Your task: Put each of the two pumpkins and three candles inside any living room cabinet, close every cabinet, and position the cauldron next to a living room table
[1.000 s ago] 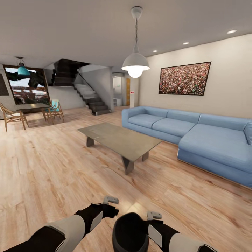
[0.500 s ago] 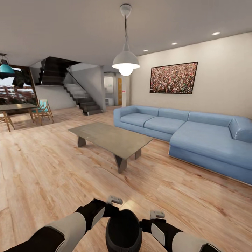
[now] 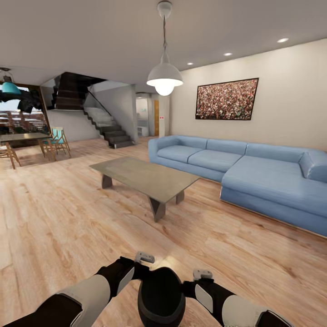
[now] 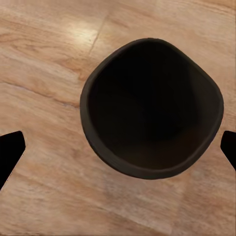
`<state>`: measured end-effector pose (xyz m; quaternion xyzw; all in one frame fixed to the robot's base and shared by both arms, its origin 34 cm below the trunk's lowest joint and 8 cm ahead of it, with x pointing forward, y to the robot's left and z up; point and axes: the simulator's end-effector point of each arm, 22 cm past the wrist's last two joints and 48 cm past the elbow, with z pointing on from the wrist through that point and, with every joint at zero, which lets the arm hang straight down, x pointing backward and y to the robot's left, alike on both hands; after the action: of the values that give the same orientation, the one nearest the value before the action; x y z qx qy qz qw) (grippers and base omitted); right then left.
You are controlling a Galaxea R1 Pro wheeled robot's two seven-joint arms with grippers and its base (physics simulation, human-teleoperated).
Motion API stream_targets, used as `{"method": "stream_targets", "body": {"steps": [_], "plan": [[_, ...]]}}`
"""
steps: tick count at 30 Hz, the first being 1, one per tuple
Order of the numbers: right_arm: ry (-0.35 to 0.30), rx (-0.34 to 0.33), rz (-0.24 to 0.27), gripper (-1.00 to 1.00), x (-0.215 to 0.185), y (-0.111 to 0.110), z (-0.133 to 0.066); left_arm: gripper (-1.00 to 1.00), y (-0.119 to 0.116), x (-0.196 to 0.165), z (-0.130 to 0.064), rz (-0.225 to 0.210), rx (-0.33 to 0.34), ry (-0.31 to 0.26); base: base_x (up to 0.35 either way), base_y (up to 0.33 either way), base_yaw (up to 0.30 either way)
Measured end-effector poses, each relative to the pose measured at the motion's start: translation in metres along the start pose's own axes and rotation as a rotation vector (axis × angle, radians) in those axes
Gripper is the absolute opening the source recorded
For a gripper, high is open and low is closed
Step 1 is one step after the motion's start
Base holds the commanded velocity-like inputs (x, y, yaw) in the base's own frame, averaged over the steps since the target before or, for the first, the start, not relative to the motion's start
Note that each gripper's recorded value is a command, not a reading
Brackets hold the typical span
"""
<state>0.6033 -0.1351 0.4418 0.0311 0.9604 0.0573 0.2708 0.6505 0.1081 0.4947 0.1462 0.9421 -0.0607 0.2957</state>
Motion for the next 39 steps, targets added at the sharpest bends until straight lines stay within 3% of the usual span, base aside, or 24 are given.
{"method": "stream_targets", "body": {"steps": [10, 14, 22, 39], "plan": [[-0.015, -0.003, 0.005, 1.00, -0.002, 0.000, 0.016, 1.00, 0.006, 0.025, 0.020, -0.012, -0.027, 0.019, 0.000, 0.000, 0.143], [-0.010, -0.003, 0.009, 1.00, 0.006, -0.001, 0.025, 1.00, 0.005, 0.027, 0.029, -0.010, -0.025, -0.010, 0.000, 0.000, 0.103], [-0.001, -0.003, 0.017, 1.00, 0.023, -0.003, 0.040, 1.00, 0.003, 0.040, 0.043, -0.008, -0.017, -0.016, 0.000, 0.000, 0.050], [0.001, -0.001, 0.021, 1.00, 0.025, -0.004, 0.040, 1.00, -0.004, 0.033, 0.042, 0.002, -0.008, -0.031, 0.106, 0.043, 0.001]]}}
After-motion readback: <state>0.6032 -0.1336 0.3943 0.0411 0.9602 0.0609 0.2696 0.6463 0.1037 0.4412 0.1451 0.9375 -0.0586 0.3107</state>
